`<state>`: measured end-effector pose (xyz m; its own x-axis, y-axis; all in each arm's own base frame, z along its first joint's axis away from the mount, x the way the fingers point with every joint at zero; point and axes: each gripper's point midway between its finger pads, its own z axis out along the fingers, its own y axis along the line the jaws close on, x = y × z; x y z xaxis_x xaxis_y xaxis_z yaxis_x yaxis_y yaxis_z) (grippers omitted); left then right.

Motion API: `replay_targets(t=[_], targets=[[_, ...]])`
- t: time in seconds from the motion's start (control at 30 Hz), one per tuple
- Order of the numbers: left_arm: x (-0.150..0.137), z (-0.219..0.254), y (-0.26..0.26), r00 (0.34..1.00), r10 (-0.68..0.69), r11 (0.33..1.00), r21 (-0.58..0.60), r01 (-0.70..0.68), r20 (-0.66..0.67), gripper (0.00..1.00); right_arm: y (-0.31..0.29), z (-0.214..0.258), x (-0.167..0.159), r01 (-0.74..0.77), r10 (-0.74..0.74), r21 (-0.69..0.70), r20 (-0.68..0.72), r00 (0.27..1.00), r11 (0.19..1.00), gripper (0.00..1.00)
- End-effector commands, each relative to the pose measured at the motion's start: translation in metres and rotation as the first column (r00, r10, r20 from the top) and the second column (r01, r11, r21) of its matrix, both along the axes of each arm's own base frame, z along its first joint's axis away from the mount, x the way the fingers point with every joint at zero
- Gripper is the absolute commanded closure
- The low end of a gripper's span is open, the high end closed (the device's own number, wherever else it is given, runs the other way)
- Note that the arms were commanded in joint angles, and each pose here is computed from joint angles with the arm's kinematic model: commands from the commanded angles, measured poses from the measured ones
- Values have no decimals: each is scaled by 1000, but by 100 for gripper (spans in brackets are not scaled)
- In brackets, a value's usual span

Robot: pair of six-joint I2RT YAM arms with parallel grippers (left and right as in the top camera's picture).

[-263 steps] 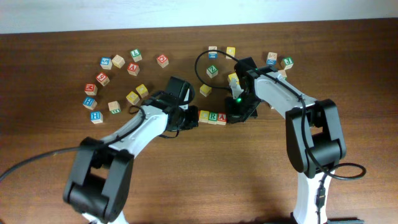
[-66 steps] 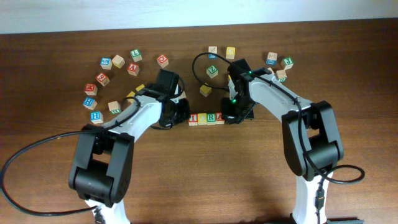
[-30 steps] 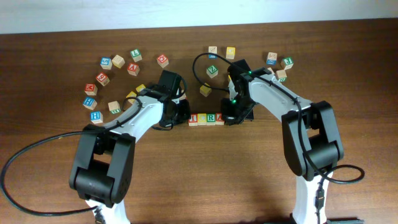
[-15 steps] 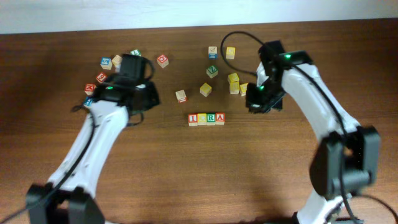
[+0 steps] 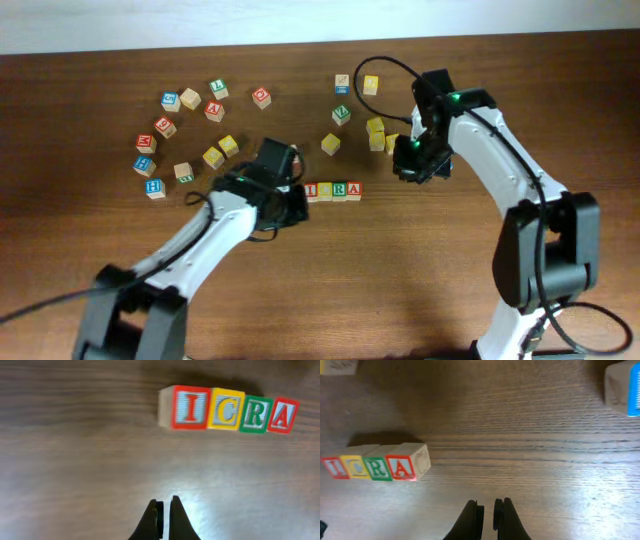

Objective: Spell out ICRA

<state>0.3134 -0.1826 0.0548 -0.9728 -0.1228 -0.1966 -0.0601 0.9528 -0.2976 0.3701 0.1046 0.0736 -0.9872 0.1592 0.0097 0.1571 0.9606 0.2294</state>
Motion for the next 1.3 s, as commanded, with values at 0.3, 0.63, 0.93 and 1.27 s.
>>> replay_targets(t=[0.3, 0.63, 0.93, 1.27], targets=[[13, -66, -21, 999, 2, 1000, -6, -2, -49, 100, 19, -46, -11, -42, 41, -10, -93, 995, 999, 96], [25, -65, -19, 1000, 16, 1000, 15, -16, 4, 100, 21, -45, -12, -43, 43, -3, -95, 995, 999, 96], [27, -65, -18, 1000, 21, 1000, 23, -21, 17, 100, 21, -45, -12, -43, 43, -3, -95, 995, 999, 96], [29, -64, -18, 999, 21, 1000, 19, -21, 24, 100, 21, -45, -12, -43, 43, -3, -96, 994, 999, 96]])
